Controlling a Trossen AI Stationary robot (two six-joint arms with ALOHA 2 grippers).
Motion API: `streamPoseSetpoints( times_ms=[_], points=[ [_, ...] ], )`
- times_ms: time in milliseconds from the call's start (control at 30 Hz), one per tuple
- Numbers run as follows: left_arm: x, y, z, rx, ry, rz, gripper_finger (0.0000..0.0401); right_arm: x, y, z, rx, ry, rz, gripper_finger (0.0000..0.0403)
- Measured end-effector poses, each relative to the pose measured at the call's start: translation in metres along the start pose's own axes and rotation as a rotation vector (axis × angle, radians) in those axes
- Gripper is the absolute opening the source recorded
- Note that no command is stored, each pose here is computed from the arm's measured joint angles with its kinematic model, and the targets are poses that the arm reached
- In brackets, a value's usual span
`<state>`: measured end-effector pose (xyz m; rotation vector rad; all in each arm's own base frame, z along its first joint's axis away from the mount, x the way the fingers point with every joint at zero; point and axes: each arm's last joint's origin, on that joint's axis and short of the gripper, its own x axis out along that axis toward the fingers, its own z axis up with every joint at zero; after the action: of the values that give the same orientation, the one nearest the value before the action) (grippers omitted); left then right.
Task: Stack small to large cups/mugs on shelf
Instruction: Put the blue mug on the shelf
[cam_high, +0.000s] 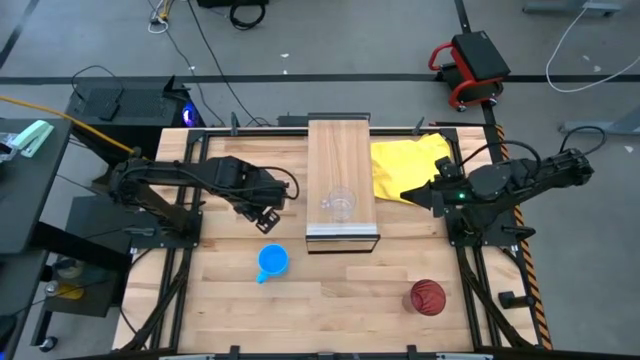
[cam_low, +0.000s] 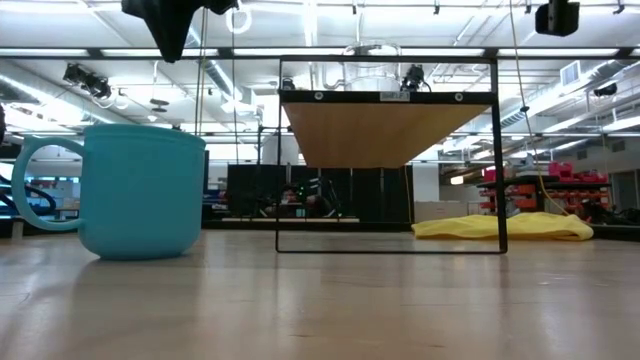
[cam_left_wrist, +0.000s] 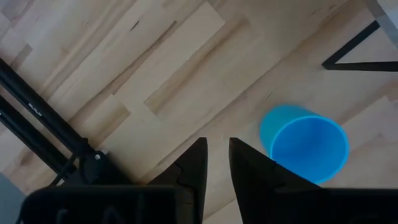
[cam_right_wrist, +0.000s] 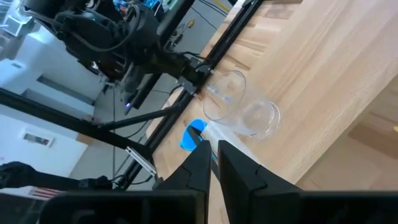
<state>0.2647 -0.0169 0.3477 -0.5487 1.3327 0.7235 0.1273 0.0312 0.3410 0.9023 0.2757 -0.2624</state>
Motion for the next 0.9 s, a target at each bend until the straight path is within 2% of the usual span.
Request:
streamPoseSetpoints(
  times_ms=[100,233,367,633,900],
  points=[
    [0.001,-0.001,0.000,-0.002,0.001,0.002,0.0075,0.000,0.000,0.000,0.031,0.001,-0.001,0.0035],
    [0.001,-0.001,0.000,-0.005,0.000,0.002,0.0077,0.000,0.000,0.000,0.155,0.011,0.004,0.0035],
    [0.001,-0.001,0.000,-0.005,0.000,0.002,0.0073,0.000,0.000,-0.001,0.171,0.014,0.001,0.0035],
    [0.000,-0.004,-0.004,-0.017,0.001,0.001,0.0068,-0.001,-0.002,-0.004,0.023,0.054,-0.010,0.0035],
    [-0.003,-0.016,-0.022,-0.029,-0.001,-0.014,0.0093,-0.005,-0.011,-0.016,-0.060,0.156,-0.101,0.0035]
  ],
)
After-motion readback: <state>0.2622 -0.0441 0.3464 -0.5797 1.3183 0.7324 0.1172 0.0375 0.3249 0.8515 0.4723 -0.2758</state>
